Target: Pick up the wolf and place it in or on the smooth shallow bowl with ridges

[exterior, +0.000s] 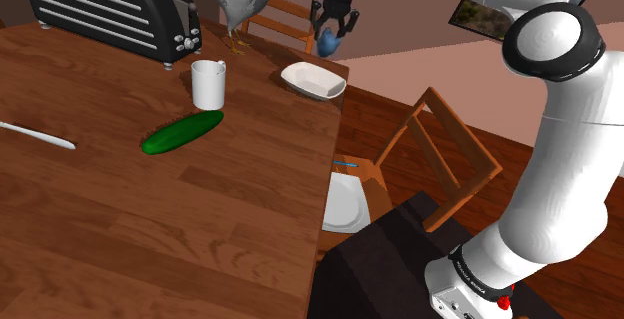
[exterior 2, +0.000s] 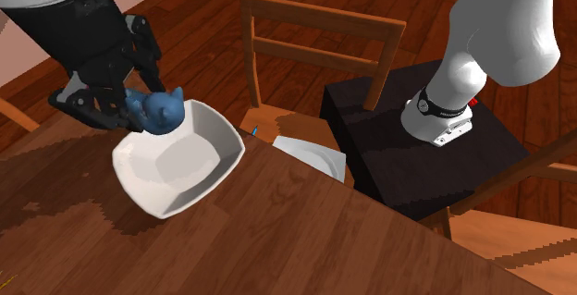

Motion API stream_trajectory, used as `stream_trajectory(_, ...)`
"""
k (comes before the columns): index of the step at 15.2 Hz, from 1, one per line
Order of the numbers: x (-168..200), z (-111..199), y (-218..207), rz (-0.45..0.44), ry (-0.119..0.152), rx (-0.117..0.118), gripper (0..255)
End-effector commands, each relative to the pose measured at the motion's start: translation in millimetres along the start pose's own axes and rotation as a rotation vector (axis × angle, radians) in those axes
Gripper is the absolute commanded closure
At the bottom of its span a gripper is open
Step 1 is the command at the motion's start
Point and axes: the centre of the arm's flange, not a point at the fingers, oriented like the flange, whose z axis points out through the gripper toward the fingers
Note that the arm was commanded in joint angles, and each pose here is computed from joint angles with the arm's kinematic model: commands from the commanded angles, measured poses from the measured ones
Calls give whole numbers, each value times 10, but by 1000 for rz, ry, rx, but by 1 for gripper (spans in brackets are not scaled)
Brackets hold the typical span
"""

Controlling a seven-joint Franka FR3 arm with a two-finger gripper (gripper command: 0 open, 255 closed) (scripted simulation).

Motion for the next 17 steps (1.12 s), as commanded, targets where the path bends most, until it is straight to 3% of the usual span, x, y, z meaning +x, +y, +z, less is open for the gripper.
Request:
stream_trajectory(1,95,85,-2,1,0,0,255)
stream_trajectory(14,84,787,-12,1,0,0,255)
stream_trajectory(17,84,787,-12,1,0,0,255)
